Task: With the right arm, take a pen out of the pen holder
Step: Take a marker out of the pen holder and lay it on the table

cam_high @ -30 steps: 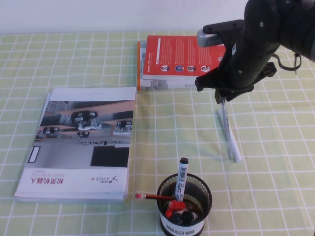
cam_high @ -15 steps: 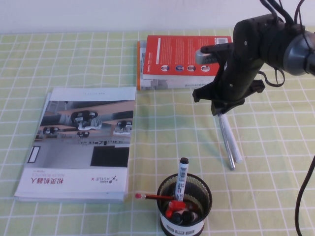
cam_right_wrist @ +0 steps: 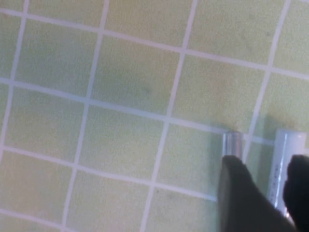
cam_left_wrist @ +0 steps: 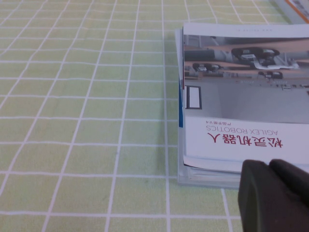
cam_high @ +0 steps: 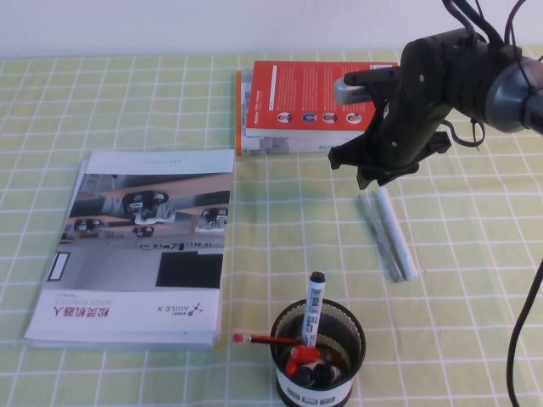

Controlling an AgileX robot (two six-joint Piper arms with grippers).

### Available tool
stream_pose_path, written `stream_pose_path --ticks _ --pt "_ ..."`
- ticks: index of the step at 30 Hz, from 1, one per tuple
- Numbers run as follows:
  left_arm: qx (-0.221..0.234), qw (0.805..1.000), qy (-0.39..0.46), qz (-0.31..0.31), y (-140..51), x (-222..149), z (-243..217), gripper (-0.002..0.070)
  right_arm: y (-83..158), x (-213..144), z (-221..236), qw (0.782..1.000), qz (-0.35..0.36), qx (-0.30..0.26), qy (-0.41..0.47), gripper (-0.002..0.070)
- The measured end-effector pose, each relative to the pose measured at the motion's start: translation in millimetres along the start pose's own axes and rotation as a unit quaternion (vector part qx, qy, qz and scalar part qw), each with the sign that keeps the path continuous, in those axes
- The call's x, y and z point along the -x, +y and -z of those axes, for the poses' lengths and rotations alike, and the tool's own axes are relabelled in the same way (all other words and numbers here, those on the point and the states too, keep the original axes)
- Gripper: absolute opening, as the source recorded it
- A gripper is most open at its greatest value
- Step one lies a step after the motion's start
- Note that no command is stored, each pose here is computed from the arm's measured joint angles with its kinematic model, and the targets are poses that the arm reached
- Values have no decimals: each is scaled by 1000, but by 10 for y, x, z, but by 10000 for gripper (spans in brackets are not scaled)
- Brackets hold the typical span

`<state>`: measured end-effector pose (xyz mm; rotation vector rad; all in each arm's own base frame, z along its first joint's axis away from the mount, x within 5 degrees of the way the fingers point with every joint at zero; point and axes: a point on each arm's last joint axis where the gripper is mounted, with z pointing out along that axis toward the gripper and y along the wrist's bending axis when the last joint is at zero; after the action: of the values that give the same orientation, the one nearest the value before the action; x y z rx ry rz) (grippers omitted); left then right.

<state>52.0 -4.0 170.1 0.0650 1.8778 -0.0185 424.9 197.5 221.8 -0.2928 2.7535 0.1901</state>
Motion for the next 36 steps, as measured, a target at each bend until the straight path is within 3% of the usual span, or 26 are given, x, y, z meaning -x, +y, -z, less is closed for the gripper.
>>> stream_pose_path --ticks 8,11,14,16,19,27,36 --pt "0 1000 0 0 0 0 0 -5 -1 2 9 1000 1 -1 -1 228" --pt "0 1000 0 0 0 0 0 -5 -8 -36 81 1000 5 -5 0 197" --pt "0 1000 0 0 0 0 0 -5 -10 -175 281 1000 21 -18 -1 101" --pt "0 1000 0 0 0 0 0 -5 -20 -329 481 999 27 -18 -9 36" --pt "0 1000 0 0 0 0 0 -5 -74 -623 789 999 30 -12 -30 4" --pt "0 1000 0 0 0 0 0 -5 -243 -1361 1382 999 23 1 -46 -11" --pt "0 1000 0 0 0 0 0 -5 -331 -2008 1559 999 -6 33 -4 -12"
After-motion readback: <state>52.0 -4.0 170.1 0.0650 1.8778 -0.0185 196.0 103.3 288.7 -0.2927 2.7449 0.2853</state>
